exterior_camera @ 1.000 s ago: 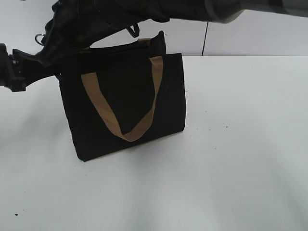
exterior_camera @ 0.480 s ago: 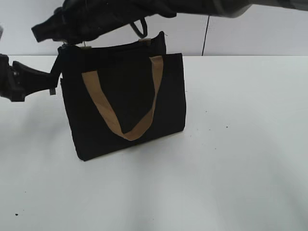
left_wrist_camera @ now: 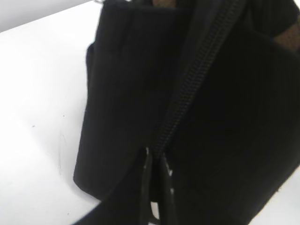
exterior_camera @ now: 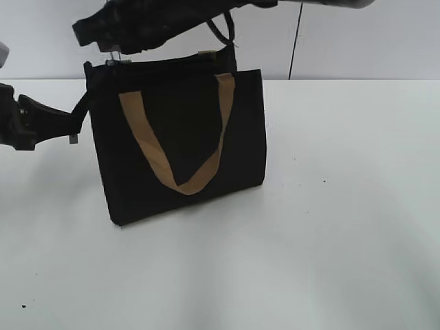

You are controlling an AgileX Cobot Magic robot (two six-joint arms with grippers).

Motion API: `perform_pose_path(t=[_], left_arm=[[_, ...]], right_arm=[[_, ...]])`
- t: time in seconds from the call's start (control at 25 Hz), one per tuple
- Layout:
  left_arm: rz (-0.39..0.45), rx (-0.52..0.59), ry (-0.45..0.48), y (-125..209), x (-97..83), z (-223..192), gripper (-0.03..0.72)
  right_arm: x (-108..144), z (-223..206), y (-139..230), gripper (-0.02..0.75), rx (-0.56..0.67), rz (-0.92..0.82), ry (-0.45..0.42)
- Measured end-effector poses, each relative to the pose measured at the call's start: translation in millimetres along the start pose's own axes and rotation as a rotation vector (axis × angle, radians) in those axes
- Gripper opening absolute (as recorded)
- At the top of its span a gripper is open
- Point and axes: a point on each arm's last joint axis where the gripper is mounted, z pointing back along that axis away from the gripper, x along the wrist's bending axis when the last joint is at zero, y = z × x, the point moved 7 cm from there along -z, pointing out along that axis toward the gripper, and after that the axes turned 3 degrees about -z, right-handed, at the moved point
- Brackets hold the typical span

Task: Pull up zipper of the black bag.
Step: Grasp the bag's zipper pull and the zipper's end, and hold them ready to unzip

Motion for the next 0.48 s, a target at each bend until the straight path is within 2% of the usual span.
perform_pose_path(t=[0.24, 0.48], left_arm=[[0.029, 0.063, -0.056, 11.0, 9.3, 0.9, 0.011], [0.089, 0.088, -0.083, 17.3, 15.5, 5.6, 0.011]], right_arm=[[-31.0, 15.3, 7.2, -0.001, 0.088, 0.043, 0.041], [-42.1, 21.8, 14.5, -0.001, 0.156, 0.164, 0.09]])
